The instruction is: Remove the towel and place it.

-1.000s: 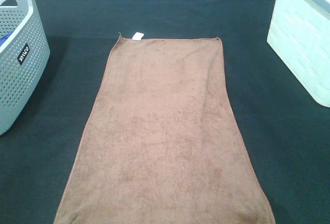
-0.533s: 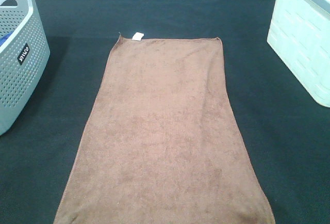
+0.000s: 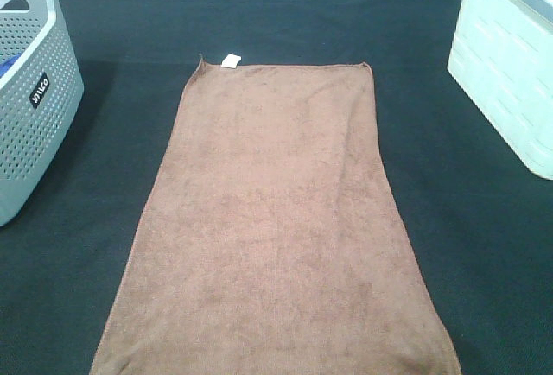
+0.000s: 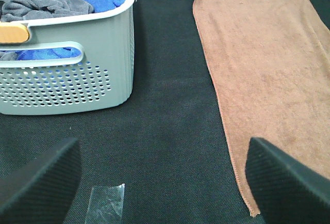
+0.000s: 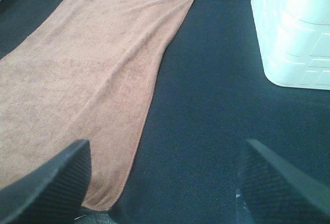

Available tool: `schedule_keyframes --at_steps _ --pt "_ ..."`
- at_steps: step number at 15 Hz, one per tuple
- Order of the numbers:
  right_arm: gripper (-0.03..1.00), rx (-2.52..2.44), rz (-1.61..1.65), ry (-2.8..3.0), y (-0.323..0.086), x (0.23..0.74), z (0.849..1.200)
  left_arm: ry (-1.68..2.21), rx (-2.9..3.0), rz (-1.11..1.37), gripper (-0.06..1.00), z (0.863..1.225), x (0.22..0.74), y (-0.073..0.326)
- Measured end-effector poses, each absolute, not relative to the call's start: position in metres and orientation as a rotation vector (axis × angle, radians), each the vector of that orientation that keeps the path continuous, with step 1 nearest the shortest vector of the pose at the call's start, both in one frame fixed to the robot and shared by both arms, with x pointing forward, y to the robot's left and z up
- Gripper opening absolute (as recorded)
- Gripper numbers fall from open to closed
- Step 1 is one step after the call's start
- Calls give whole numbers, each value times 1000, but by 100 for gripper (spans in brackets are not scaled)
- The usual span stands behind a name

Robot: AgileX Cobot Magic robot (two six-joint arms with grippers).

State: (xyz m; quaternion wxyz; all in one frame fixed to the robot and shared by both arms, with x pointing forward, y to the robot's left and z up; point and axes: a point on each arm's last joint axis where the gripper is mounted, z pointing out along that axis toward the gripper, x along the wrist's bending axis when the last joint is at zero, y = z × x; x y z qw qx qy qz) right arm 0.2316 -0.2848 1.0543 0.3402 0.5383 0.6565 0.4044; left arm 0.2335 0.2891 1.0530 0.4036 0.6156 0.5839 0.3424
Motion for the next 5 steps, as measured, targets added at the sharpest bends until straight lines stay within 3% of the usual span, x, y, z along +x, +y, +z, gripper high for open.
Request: schedule_keyframes --at_steps 5 --pt "75 1402 1053 1708 -285 232 1054 1475 1554 864 81 1053 233 289"
